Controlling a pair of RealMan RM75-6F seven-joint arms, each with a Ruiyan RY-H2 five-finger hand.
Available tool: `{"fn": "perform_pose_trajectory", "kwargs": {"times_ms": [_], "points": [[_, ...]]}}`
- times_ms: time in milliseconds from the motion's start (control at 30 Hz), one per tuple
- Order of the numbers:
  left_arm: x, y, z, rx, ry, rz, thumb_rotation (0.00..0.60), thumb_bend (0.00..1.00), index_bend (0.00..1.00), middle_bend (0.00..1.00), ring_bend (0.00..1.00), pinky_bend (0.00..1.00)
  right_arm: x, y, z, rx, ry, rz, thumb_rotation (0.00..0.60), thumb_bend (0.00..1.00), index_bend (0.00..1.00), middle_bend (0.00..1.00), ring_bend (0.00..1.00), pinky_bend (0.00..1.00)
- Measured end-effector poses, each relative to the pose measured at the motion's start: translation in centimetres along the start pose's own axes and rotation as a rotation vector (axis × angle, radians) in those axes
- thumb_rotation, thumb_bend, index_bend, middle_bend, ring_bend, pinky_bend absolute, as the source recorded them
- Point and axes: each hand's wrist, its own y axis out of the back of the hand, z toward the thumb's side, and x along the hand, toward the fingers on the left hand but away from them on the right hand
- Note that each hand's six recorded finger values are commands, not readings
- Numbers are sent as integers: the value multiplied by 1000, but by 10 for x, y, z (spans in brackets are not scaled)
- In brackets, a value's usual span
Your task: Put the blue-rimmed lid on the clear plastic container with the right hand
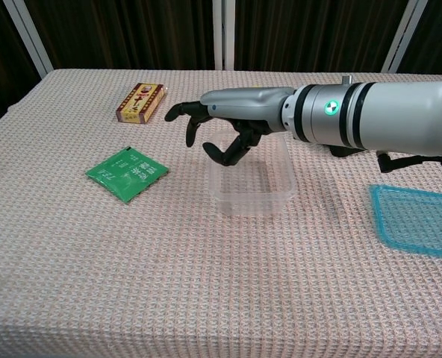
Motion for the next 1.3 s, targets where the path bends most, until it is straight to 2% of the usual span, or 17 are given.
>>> {"fn": "perform_pose_trajectory", "kwargs": {"times_ms": [167, 500, 567, 600, 633, 667, 733, 833, 1033, 1167, 1300], "points": [[1, -4, -2, -11, 1, -4, 600, 0, 85, 63, 0, 0, 9, 2, -16, 4, -56, -2, 600, 628, 0, 278, 0, 0], [7, -8, 4, -19, -32, -7, 600, 0, 85, 63, 0, 0, 56, 6, -54, 5, -188, 25, 600, 619, 0, 307, 0, 0], [8, -8, 6, -20, -36, -7, 600, 0, 85, 63, 0, 0, 69, 4, -60, 0, -213, 37, 600, 535, 0, 307, 0, 0], [8, -8, 6, -20, -39, -7, 600, 0, 85, 63, 0, 0, 75, 4, -62, -2, -223, 41, 600, 458, 0, 300, 0, 0], [9, -8, 7, -20, -42, -7, 600, 0, 85, 63, 0, 0, 82, 3, -65, -3, -234, 45, 600, 330, 0, 274, 0, 0], [10, -8, 9, -19, -47, -6, 600, 0, 85, 63, 0, 0, 87, 4, -67, -4, -241, 46, 600, 200, 0, 222, 0, 0], [10, -7, 10, -18, -51, -4, 600, 0, 85, 63, 0, 0, 95, 5, -68, 1, -248, 34, 600, 48, 0, 84, 0, 0], [11, -5, 12, -17, -54, -1, 600, 0, 85, 63, 0, 0, 104, 10, -66, 29, -234, -10, 600, 5, 0, 0, 0, 0], [13, -3, 16, -16, -62, 4, 600, 0, 85, 63, 0, 0, 132, 12, -57, 114, -174, -107, 600, 0, 0, 0, 0, 0], [12, -4, 18, -16, -64, 0, 600, 0, 85, 63, 0, 0, 153, -8, -58, 138, -163, -82, 600, 0, 0, 0, 0, 0], [11, -4, 20, -20, -66, 0, 600, 0, 85, 63, 0, 0, 153, -19, -59, 156, -165, -71, 600, 0, 0, 0, 0, 0]]}}
